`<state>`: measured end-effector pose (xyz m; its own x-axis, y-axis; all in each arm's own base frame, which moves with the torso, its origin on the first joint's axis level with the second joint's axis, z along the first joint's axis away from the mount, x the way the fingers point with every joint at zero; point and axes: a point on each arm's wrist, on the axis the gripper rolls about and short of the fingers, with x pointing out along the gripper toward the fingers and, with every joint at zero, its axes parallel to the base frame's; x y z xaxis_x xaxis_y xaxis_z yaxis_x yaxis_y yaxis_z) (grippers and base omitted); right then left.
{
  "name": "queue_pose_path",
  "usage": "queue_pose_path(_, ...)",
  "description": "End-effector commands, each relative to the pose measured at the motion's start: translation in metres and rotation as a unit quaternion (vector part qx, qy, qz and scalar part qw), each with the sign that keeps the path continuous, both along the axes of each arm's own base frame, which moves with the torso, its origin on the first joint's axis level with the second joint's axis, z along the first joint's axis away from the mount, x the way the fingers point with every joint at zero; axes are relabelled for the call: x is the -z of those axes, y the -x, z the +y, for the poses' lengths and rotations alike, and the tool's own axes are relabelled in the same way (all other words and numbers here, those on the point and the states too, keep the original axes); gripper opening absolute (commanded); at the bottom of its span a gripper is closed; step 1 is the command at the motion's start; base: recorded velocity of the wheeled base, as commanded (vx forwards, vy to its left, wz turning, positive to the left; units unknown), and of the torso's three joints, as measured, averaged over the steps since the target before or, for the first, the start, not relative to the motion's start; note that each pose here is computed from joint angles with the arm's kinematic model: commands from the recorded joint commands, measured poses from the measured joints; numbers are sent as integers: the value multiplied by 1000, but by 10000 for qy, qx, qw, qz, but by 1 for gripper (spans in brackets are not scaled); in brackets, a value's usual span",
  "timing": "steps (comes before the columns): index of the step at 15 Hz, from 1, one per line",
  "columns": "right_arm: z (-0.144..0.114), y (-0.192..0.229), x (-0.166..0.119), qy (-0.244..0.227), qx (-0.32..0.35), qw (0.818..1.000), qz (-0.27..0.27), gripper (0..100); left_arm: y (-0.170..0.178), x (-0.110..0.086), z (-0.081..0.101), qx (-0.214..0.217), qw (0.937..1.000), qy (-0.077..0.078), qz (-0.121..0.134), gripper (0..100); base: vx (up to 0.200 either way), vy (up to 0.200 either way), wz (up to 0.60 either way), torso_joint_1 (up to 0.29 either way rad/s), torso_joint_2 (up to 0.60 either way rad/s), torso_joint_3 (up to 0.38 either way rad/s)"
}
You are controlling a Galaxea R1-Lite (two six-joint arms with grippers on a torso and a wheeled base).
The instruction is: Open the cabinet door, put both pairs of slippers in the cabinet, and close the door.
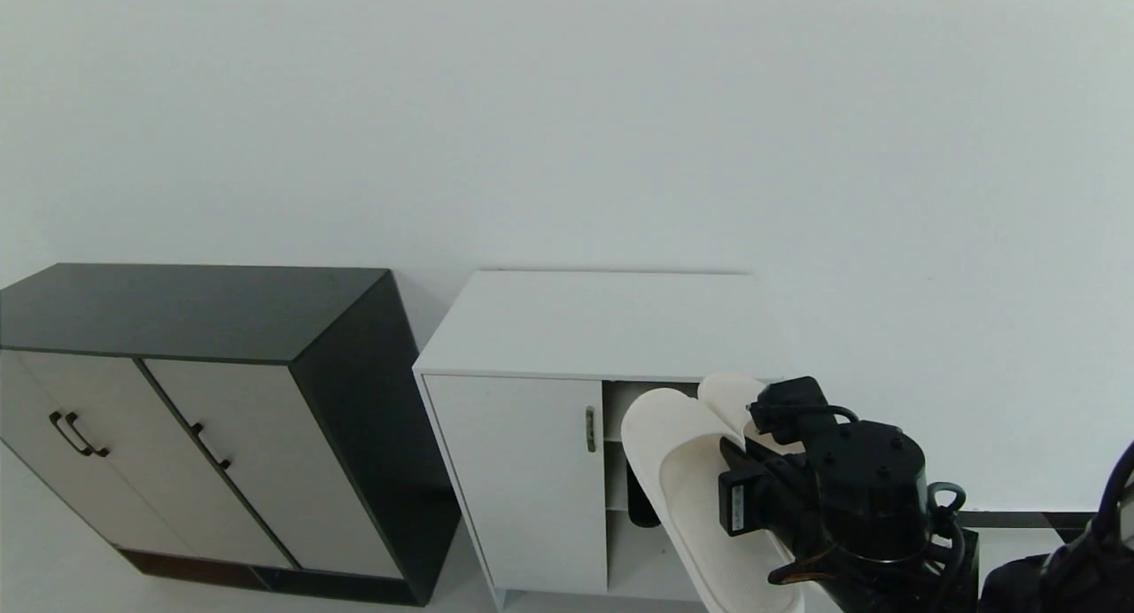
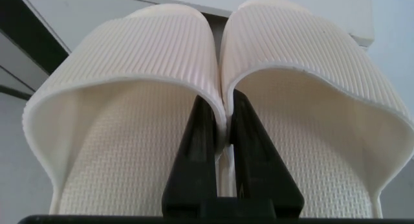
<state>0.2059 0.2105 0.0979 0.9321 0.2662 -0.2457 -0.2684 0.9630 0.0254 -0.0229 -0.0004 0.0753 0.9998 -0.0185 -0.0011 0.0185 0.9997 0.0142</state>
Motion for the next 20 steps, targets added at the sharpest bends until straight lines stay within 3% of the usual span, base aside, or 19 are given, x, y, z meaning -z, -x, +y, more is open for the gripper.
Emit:
queue_pose_path(1, 0, 0, 2, 48, -6, 10000, 25, 0, 0, 0, 0, -1, 10000, -5, 2, 0, 0, 0, 0, 0, 0, 0)
queue_pose_path(14, 0, 5, 11, 110, -75, 9999, 83, 0, 0, 0, 0, -1, 10000, -5, 2, 0, 0, 0, 0, 0, 0, 0)
queue_pose_path(20, 5, 1, 24, 143, -113, 9998, 120, 0, 0, 0, 0, 7, 10000, 10, -5, 0, 0, 0, 0, -139, 298, 166)
